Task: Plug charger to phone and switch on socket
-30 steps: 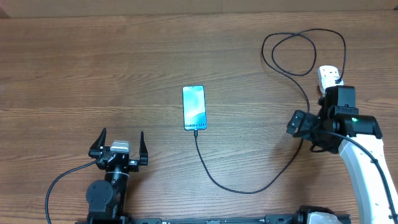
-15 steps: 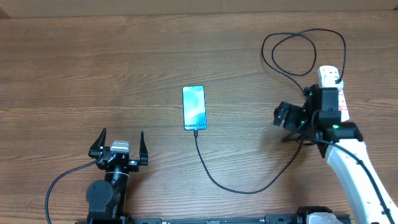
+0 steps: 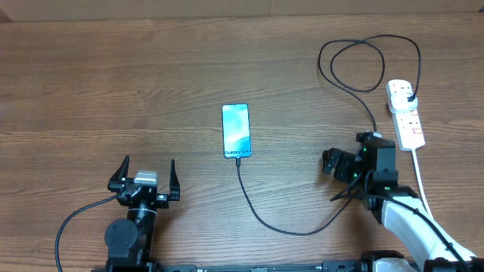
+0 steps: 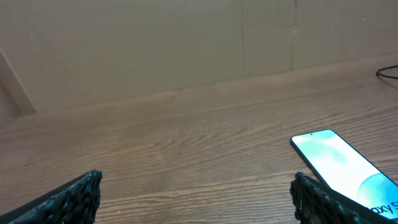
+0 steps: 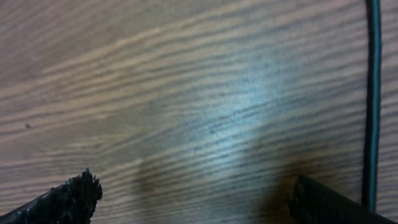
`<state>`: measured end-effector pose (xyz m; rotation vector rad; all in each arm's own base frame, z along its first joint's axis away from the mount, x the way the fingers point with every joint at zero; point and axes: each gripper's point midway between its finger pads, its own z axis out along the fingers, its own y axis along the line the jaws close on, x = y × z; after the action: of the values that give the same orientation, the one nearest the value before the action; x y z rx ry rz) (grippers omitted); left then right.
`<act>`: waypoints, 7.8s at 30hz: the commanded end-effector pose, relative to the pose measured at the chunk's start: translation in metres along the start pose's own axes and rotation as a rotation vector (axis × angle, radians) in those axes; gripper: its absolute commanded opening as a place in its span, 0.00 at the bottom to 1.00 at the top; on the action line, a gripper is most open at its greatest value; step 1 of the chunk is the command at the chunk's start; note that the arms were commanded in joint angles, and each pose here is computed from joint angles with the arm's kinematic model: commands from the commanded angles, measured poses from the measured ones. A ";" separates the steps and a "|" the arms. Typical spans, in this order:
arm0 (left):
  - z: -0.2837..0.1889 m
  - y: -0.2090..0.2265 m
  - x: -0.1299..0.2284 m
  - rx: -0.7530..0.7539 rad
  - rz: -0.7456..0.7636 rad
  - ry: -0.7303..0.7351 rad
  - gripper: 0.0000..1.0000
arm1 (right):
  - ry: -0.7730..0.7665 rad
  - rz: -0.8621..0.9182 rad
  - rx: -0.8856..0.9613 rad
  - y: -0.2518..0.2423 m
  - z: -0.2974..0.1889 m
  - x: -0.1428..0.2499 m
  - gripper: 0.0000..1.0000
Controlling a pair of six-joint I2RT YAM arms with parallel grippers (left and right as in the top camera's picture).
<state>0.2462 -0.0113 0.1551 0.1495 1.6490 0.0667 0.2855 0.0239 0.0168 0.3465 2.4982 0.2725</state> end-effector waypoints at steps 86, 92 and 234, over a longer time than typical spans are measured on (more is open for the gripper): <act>0.000 0.001 0.000 -0.009 0.016 -0.006 1.00 | -0.352 -0.128 -0.240 0.024 -0.042 0.011 1.00; 0.000 0.001 0.000 -0.009 0.016 -0.006 1.00 | -0.339 -0.124 -0.235 0.023 -0.041 0.014 1.00; 0.000 0.001 0.000 -0.009 0.016 -0.006 1.00 | -0.843 -0.203 -0.388 0.054 -0.150 -0.043 1.00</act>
<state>0.2462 -0.0113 0.1551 0.1495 1.6490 0.0667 0.2414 0.0434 0.1757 0.0309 1.5958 0.4130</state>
